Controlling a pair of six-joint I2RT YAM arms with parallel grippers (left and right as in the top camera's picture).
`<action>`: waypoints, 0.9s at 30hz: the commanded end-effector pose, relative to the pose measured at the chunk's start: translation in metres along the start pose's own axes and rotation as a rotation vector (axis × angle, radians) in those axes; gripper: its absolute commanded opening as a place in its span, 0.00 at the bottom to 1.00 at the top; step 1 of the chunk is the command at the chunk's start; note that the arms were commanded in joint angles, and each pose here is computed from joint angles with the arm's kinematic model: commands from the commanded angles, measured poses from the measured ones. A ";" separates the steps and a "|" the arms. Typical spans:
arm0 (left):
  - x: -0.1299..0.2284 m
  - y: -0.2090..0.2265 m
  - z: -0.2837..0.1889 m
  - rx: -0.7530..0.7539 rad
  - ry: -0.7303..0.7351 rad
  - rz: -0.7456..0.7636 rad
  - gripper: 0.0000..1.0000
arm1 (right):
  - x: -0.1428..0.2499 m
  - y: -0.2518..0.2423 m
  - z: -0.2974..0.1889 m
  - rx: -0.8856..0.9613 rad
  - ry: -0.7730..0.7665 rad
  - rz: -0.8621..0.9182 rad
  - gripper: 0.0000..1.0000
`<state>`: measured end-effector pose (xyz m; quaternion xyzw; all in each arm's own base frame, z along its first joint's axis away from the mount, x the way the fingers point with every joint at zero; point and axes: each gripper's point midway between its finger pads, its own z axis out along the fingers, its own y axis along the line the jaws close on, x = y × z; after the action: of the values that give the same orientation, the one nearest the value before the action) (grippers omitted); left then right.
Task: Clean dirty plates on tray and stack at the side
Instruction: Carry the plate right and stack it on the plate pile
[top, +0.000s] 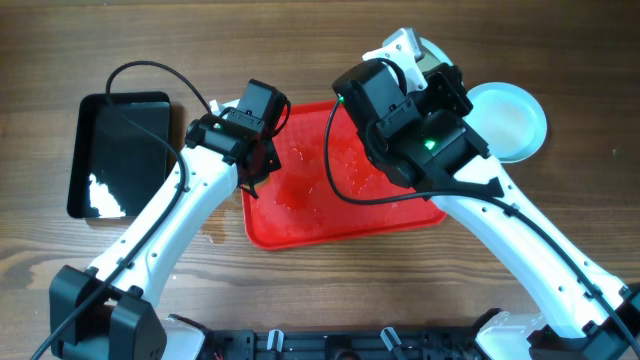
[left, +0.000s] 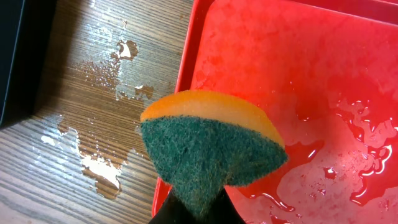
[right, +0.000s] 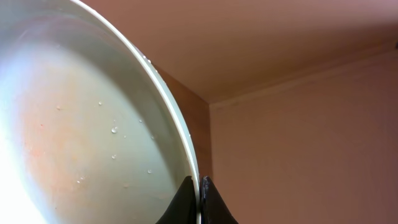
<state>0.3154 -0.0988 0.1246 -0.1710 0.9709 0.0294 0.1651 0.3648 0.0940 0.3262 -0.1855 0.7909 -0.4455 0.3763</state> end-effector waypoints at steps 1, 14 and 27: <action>0.002 0.001 0.003 -0.002 0.013 -0.014 0.04 | -0.004 0.000 -0.004 -0.034 -0.020 0.039 0.04; 0.003 0.002 0.003 -0.004 0.017 -0.013 0.04 | 0.014 0.036 0.002 -0.140 0.011 0.066 0.04; 0.004 0.002 0.003 -0.005 0.017 -0.013 0.04 | 0.078 0.132 0.042 -0.517 0.265 0.217 0.04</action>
<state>0.3145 -0.0984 0.1244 -0.1708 0.9712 0.0305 0.1634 0.3551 0.0909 0.1888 -0.1666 0.9142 -0.2460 0.2758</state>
